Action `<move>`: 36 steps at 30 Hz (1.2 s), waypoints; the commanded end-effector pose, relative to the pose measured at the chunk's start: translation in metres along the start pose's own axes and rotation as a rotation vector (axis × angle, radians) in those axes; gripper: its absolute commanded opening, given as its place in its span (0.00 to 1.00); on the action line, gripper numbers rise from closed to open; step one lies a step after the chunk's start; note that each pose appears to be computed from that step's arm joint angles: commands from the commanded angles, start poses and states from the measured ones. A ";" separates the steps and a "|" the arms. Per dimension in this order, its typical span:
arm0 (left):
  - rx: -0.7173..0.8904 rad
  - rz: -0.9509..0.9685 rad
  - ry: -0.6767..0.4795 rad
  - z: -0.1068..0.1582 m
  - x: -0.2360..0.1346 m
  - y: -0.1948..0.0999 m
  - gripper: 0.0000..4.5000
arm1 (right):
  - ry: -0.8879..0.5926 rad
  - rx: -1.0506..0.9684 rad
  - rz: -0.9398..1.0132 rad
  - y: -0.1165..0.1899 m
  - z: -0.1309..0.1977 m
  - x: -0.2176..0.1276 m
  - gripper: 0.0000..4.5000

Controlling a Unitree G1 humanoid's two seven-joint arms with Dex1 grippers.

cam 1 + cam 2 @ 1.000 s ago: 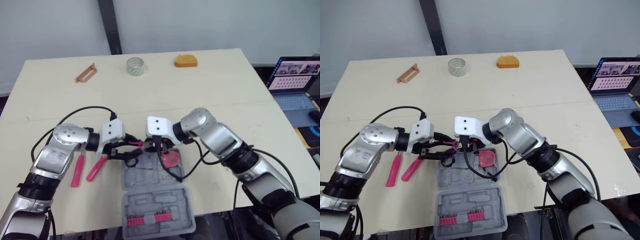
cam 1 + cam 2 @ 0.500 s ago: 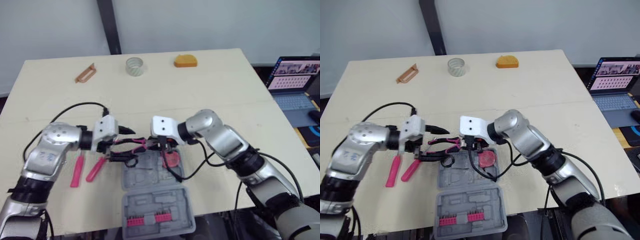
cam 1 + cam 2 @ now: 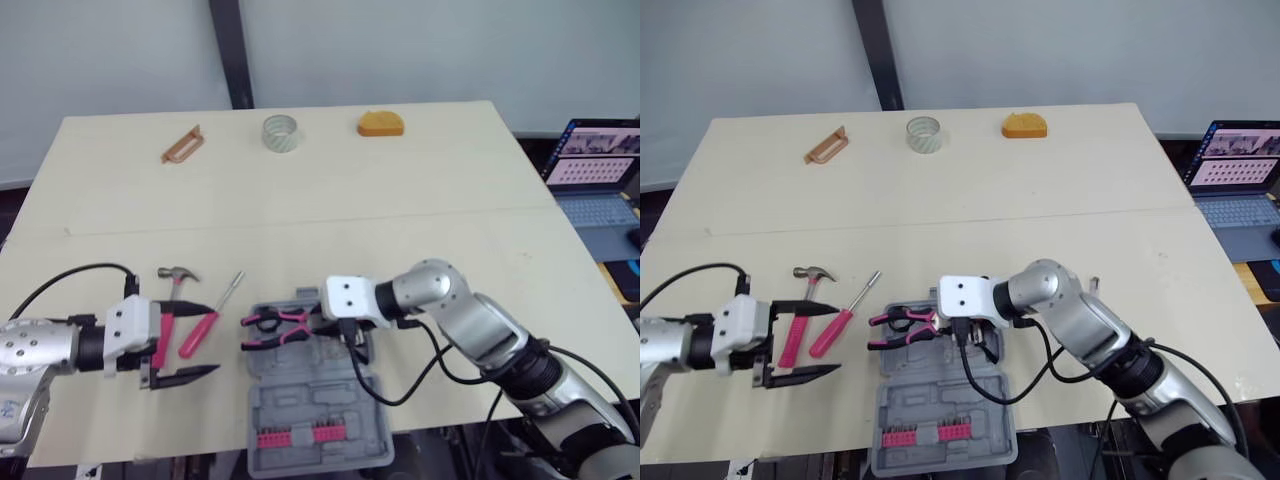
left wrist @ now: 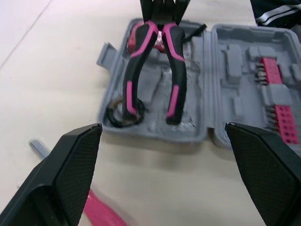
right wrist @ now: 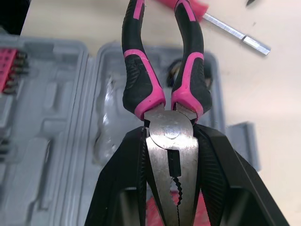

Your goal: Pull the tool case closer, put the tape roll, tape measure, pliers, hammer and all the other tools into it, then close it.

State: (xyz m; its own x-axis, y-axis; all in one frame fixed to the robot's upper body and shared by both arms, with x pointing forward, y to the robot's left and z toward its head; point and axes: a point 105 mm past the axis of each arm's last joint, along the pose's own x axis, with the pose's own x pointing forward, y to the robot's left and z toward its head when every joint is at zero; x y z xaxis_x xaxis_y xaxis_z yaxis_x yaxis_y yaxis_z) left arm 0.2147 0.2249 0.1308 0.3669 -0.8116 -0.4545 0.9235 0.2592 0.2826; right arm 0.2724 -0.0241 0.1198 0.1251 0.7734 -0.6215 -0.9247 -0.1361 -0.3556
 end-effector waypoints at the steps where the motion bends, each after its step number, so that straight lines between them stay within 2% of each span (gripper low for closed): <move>1: 0.047 0.028 0.008 -0.001 -0.009 -0.001 1.00 | -0.012 -0.066 0.005 0.006 0.009 -0.001 0.22; 12: 0.036 0.057 -0.007 -0.004 -0.003 0.002 1.00 | 0.015 0.002 0.039 0.022 -0.007 0.007 0.22; 36: 0.039 0.063 -0.004 0.000 0.001 0.010 1.00 | 0.063 0.028 0.007 0.018 -0.018 0.011 0.22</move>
State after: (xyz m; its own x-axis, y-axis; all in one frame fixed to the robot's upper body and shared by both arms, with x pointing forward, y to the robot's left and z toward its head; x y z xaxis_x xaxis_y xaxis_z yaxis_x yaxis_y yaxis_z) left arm 0.2237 0.2257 0.1300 0.4157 -0.8042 -0.4248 0.8987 0.2914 0.3278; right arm 0.2654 -0.0316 0.0905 0.1403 0.7252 -0.6741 -0.9423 -0.1113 -0.3159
